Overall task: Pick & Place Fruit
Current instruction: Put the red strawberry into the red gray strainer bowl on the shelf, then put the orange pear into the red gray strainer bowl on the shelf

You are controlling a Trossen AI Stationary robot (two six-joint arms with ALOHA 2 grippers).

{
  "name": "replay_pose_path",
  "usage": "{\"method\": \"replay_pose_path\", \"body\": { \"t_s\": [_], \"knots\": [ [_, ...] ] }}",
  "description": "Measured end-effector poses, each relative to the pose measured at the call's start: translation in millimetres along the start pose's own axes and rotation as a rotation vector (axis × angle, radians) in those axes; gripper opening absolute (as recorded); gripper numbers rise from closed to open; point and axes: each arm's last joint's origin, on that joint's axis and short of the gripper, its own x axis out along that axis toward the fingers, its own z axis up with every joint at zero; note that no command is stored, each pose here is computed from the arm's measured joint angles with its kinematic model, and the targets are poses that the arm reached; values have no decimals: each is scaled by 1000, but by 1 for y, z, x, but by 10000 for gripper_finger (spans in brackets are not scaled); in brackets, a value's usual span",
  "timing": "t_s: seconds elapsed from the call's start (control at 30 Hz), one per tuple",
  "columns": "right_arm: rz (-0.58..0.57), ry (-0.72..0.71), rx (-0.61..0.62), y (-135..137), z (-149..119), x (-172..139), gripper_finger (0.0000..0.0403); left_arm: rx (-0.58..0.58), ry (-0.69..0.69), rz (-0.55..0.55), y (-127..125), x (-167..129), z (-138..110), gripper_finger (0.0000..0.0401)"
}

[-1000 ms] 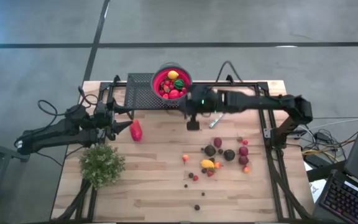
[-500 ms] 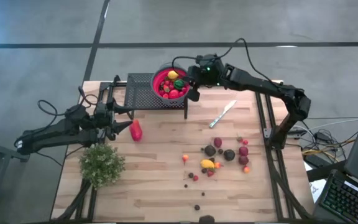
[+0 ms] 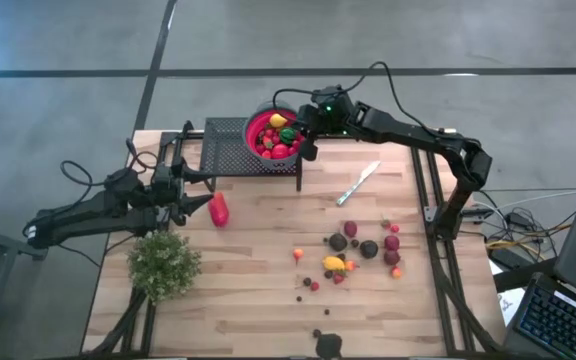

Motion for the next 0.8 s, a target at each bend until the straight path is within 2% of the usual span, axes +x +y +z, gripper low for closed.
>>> {"method": "replay_pose_path", "body": {
  "t_s": [0.17,0.47,0.63,0.8],
  "knots": [
    [0,1,4,-1,1,-1,54,0,0,0,0,0,0,312],
    [25,-20,-41,10,18,-15,149,0,0,0,0,0,0,312],
    [86,-19,-99,34,28,-28,185,0,1,0,0,0,0,312],
    [188,0,-163,72,35,-40,204,0,1,0,0,0,0,312]
  ]
}}
